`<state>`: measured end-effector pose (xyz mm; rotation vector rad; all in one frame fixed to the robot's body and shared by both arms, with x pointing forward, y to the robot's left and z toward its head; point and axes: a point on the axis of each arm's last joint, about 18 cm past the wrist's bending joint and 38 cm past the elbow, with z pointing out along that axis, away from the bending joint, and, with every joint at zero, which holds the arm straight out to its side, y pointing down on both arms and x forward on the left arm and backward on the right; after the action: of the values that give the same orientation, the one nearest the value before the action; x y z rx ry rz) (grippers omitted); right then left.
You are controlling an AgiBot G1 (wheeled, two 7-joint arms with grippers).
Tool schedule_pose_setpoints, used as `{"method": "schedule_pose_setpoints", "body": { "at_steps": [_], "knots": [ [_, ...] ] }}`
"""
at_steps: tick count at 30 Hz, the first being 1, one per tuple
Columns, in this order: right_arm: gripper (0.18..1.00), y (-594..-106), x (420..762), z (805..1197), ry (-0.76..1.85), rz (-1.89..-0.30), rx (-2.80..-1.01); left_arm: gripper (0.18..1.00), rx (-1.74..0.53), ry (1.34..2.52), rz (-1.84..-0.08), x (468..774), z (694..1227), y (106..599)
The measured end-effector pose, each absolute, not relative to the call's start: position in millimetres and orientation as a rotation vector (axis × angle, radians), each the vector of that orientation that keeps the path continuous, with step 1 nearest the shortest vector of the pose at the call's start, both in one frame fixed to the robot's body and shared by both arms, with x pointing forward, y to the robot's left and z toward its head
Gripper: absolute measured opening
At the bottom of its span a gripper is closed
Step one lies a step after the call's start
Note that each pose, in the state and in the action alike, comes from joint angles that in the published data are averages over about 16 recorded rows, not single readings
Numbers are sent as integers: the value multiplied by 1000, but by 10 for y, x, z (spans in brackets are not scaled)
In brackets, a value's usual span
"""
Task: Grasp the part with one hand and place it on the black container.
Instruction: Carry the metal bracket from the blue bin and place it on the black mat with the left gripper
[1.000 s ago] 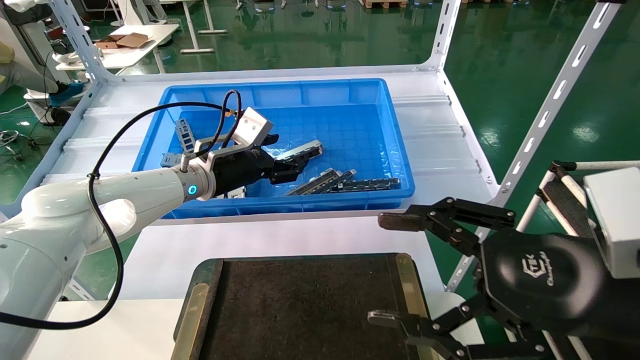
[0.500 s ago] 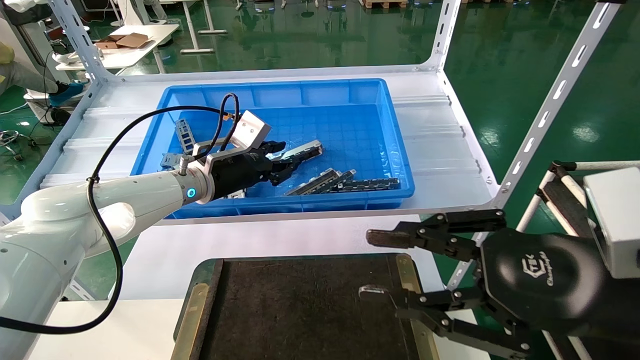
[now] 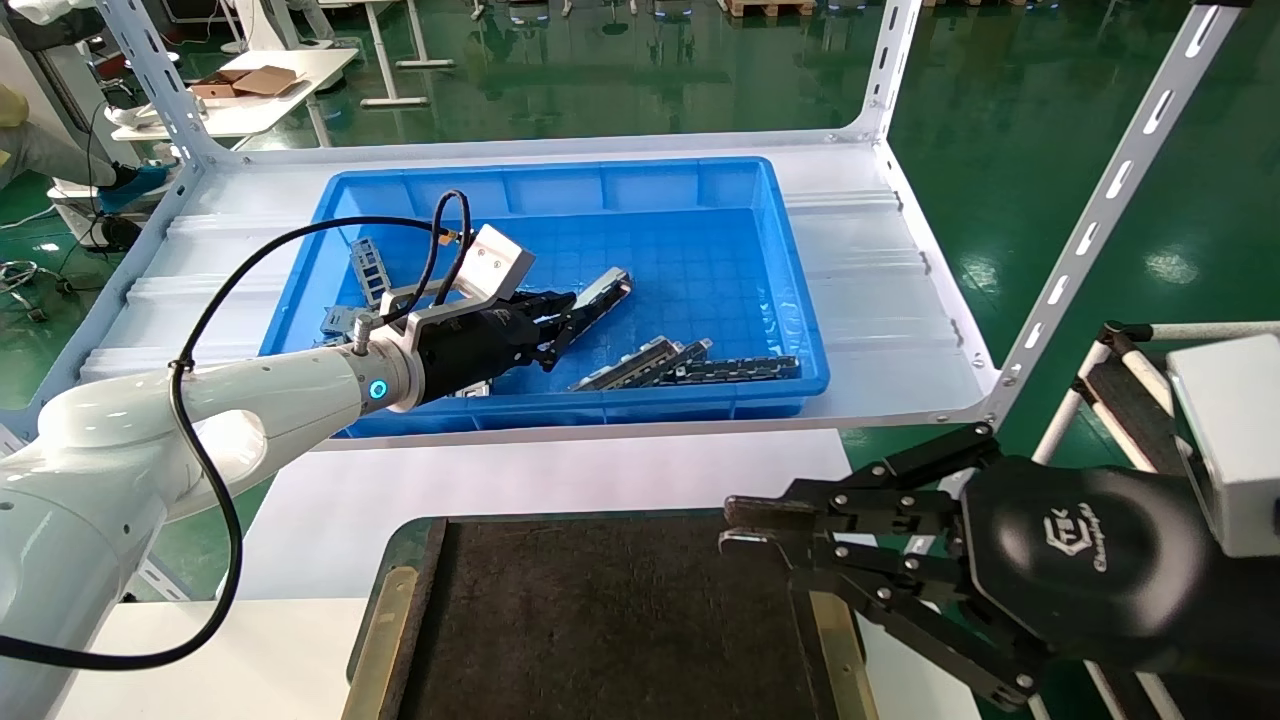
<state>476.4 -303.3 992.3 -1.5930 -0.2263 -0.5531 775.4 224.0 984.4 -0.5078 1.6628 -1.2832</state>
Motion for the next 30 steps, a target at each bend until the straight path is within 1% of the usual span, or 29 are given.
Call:
{"method": "schedule_pose_setpoints", "body": {
  "at_steps": [5, 11, 14, 22, 30],
  "knots": [
    [240, -3033, 4764, 9923, -226, -553, -1593, 305, -502, 1642, -1303, 7744, 9904, 2248],
    [204, -3033, 4764, 9923, -226, -553, -1593, 293, -463, 1608, -1358, 7685, 10061, 2256],
    [198, -3033, 4764, 9923, -226, -553, -1593, 293, -421, 1595, -1399, 7622, 10158, 2261],
    [191, -3033, 4764, 9923, -226, -553, -1593, 293, -248, 1597, -1530, 7322, 10349, 2321],
    [191, -3033, 4764, 9923, -226, -553, -1593, 293, -58, 1655, -1650, 6918, 10278, 2449]
  ]
}}
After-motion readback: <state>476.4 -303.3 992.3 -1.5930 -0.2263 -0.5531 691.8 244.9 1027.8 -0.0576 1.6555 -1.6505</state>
